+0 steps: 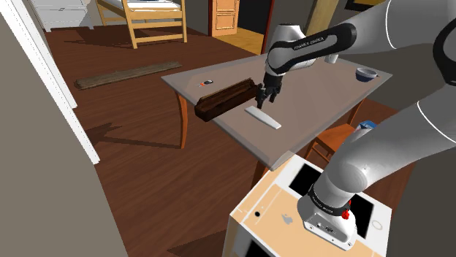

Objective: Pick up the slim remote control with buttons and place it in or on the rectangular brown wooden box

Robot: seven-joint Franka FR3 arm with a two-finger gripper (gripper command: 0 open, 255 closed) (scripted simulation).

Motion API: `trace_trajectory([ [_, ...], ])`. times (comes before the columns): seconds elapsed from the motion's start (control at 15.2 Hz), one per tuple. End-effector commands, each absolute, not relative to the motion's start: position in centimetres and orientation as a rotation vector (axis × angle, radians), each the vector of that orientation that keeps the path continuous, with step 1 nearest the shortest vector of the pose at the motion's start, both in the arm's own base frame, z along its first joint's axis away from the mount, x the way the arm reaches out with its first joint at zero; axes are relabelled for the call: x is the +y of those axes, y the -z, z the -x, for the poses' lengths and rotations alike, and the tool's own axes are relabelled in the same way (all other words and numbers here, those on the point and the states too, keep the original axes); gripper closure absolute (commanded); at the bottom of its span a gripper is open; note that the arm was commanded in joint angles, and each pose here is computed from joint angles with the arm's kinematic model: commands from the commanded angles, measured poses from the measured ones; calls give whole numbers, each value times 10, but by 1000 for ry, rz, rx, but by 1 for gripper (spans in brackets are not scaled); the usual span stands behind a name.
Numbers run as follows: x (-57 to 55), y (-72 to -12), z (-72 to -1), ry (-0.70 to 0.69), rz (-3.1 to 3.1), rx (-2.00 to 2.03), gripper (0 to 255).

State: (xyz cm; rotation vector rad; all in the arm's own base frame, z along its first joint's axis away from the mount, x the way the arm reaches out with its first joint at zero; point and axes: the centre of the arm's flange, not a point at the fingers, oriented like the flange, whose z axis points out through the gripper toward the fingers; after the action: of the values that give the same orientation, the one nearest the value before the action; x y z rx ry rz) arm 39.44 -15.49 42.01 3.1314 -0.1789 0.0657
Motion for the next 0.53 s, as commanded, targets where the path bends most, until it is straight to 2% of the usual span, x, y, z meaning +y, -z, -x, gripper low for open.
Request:
trace_trajectory([
  [0.0, -168, -397, -400, -43, -3135, -200, 0],
  [0.46, -185, -346, -407, -13, -3141, -226, 0],
])
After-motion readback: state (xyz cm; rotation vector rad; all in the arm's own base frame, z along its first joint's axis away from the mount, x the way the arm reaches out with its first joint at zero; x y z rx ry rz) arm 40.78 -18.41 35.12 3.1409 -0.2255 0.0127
